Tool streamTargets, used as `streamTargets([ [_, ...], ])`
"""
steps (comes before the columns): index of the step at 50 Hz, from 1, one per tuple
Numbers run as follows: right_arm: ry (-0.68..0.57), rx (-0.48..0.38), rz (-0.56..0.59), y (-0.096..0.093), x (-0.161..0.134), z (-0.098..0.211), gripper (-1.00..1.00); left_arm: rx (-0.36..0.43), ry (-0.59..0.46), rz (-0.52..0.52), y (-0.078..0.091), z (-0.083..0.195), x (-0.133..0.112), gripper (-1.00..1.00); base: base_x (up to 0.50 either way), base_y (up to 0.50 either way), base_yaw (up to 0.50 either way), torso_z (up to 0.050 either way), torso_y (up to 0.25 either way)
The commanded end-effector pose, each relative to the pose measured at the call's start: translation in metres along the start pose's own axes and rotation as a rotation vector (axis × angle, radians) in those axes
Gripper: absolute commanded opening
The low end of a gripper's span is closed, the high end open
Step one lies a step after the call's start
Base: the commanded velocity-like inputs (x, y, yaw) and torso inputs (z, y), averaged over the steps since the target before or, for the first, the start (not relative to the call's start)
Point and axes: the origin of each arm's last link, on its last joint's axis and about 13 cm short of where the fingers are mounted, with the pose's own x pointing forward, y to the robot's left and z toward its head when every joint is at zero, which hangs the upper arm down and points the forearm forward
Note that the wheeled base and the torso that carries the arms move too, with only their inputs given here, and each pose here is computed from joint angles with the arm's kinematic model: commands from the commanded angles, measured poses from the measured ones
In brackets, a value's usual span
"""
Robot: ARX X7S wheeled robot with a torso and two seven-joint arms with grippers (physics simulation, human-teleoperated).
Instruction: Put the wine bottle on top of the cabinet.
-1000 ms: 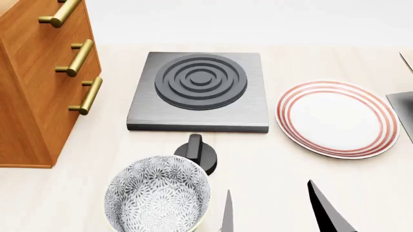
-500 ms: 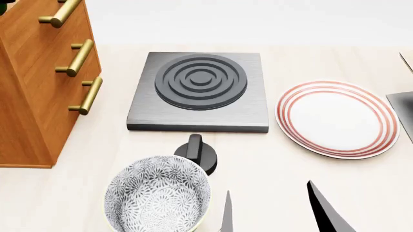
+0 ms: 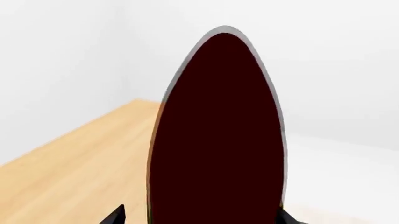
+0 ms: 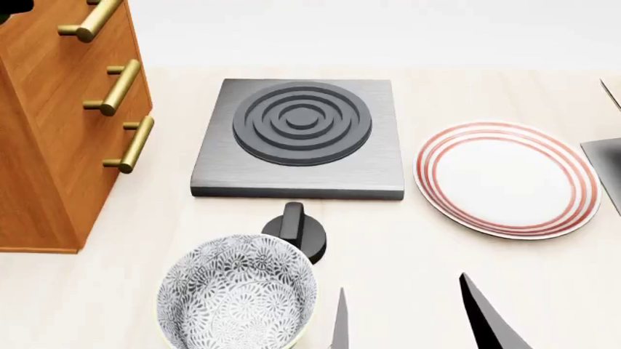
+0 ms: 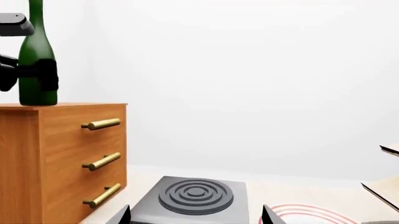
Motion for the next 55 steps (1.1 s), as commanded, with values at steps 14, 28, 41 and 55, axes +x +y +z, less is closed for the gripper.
streamTargets([
  [14,0.006,0.001,0.006,0.001,0.0,-0.002,1.0,-0.032,-0.009,0.035,0.003,-0.006,0.001,1.0,0.0,0.0,0.0,0.0,0.0],
  [28,0.009,0.002,0.025,0.003,0.0,0.0,1.0,-0.021,-0.04,0.006,0.004,-0.005,0.001,1.0,0.0,0.0,0.0,0.0,0.0],
  [41,0.011,-0.003,0.051,0.008,0.0,0.001,1.0,0.026,-0.113,-0.076,0.002,-0.006,-0.021,1.0,0.0,0.0,0.0,0.0,0.0],
  [55,0.011,-0.008,0.065,0.01,-0.001,0.001,1.0,0.058,-0.176,-0.123,0.009,-0.004,-0.047,1.0,0.0,0.0,0.0,0.0,0.0],
])
